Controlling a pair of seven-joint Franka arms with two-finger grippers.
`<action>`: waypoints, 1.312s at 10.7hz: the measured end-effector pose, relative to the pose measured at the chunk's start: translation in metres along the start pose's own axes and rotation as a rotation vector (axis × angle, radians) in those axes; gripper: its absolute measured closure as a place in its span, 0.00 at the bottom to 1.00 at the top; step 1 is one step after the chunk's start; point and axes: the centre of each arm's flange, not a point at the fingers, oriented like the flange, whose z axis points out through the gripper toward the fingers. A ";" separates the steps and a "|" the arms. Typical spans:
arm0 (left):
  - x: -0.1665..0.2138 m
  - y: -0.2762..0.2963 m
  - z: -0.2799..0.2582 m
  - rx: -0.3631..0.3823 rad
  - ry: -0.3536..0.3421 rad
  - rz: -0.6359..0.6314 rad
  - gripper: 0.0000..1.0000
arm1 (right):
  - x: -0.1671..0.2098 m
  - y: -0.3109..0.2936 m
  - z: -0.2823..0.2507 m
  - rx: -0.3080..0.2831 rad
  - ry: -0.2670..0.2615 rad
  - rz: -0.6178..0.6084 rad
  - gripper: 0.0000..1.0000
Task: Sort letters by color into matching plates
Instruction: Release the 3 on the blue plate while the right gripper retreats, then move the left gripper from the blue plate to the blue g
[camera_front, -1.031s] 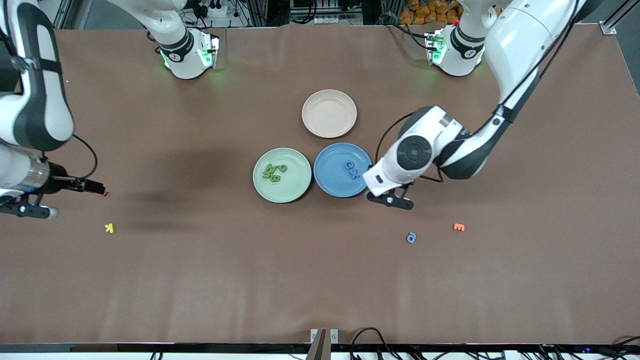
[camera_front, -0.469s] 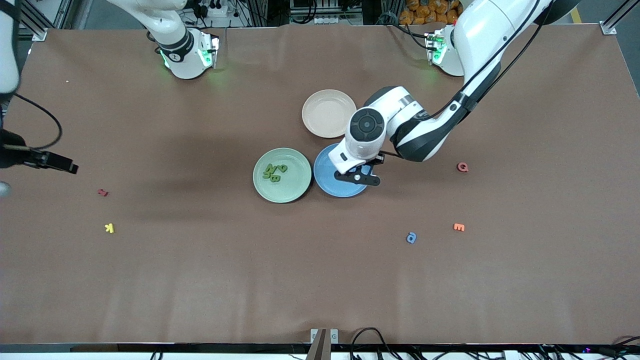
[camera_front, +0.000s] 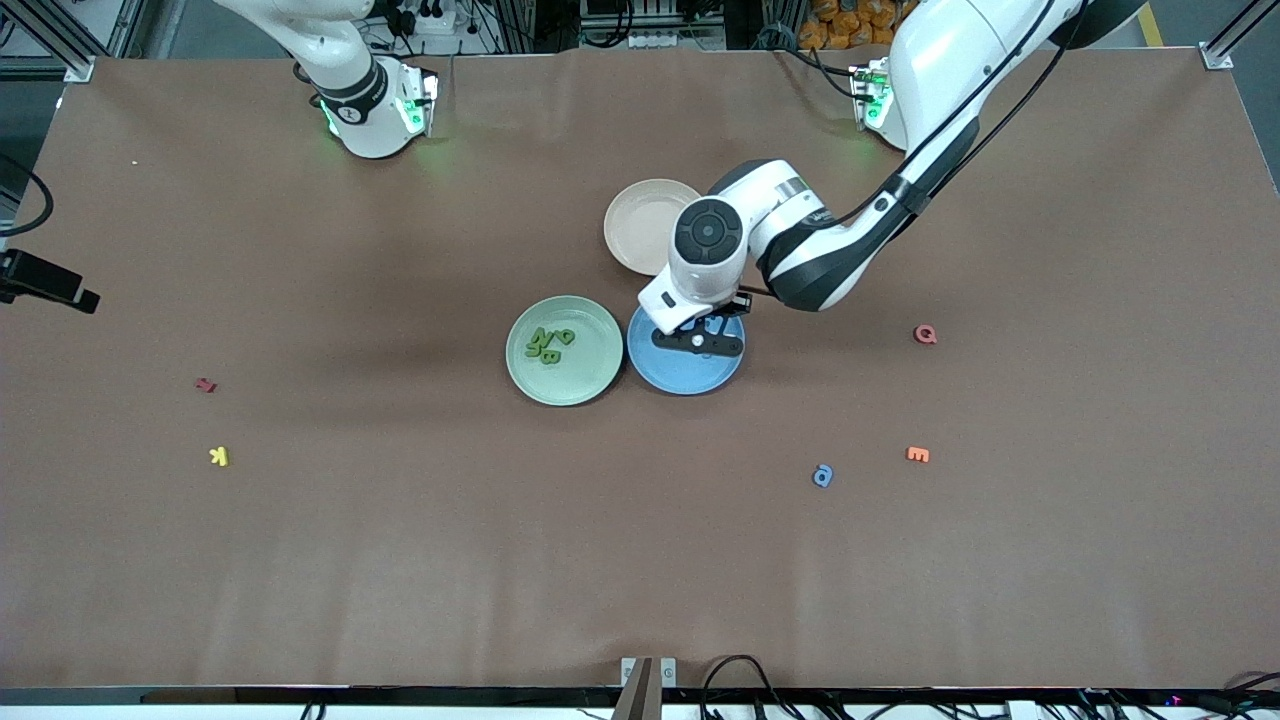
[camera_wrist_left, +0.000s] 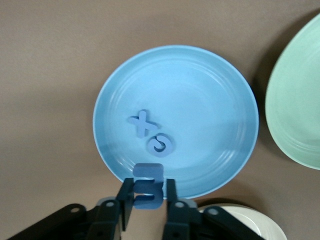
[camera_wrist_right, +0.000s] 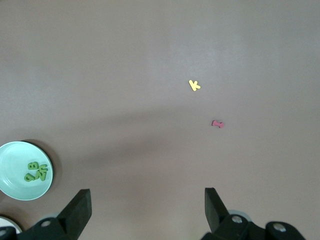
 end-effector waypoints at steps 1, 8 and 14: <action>-0.003 0.004 0.001 0.002 0.000 -0.002 0.55 | 0.000 -0.006 -0.004 0.003 0.007 -0.012 0.00; 0.017 -0.019 -0.003 0.014 0.033 -0.053 0.00 | -0.005 -0.066 -0.007 -0.001 0.011 -0.133 0.00; 0.072 -0.105 -0.009 0.048 0.068 0.065 0.00 | 0.003 -0.064 0.031 -0.006 0.002 -0.119 0.00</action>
